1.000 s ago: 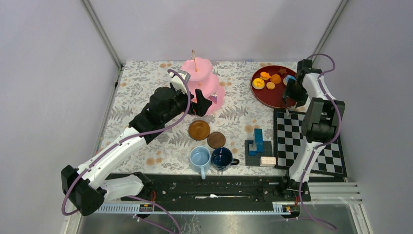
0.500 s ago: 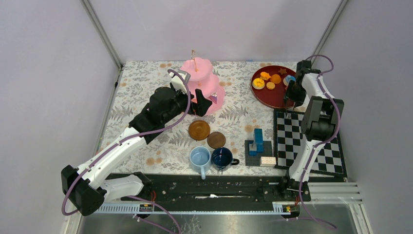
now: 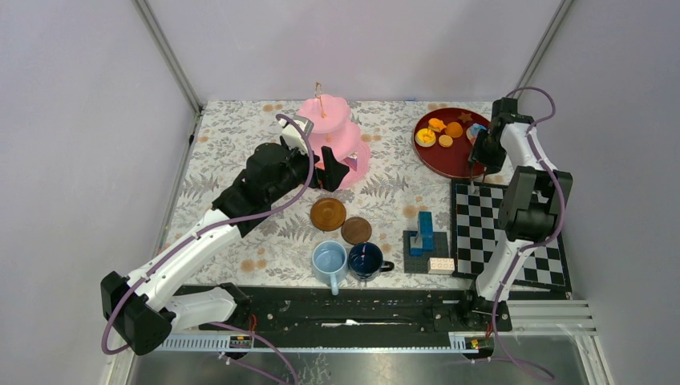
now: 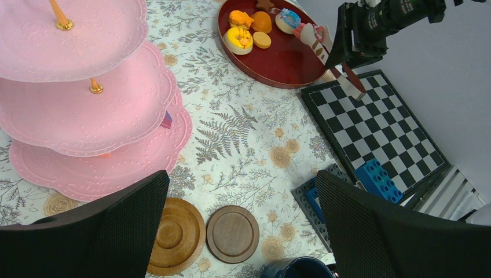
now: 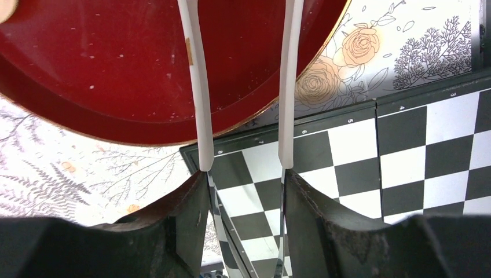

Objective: Serve the afternoon tea

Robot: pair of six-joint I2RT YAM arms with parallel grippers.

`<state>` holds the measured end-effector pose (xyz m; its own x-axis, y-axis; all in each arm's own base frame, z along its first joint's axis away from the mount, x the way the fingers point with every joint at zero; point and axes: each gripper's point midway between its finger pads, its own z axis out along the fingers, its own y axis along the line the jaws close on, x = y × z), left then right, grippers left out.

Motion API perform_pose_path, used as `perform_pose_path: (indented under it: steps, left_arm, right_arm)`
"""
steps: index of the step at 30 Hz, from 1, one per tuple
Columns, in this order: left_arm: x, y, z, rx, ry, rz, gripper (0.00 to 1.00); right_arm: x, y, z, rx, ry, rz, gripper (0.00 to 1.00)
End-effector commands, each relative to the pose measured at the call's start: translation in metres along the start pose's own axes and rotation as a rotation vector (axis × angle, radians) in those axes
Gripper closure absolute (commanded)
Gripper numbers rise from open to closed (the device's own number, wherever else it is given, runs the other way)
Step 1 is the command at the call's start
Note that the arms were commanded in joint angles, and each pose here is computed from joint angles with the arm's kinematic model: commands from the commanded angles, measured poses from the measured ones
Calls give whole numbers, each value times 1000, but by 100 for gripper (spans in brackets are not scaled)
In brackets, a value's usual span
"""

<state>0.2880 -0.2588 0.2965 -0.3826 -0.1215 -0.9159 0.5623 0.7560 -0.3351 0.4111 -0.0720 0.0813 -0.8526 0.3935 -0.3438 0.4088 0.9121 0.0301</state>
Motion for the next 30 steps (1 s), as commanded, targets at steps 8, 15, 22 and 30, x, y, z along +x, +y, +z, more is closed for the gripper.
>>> perform_pose_path:
  steps: [8,15,22,30]
  left_arm:
    - [-25,-11,-2,39,-76,-4,1]
    - [-24,-9,-1,31,-75,-4,1]
    - [-25,-4,0,17,-77,-6,1]
    - [-23,-1,2,13,-69,-12,1]
  right_arm:
    - [-16,51,-80,-235,-169,50,71]
    - [33,130,-116,-346,-170,-147,71]
    - [117,192,-117,-387,-67,-368,71]
    - [188,235,-102,-372,21,-544,72]
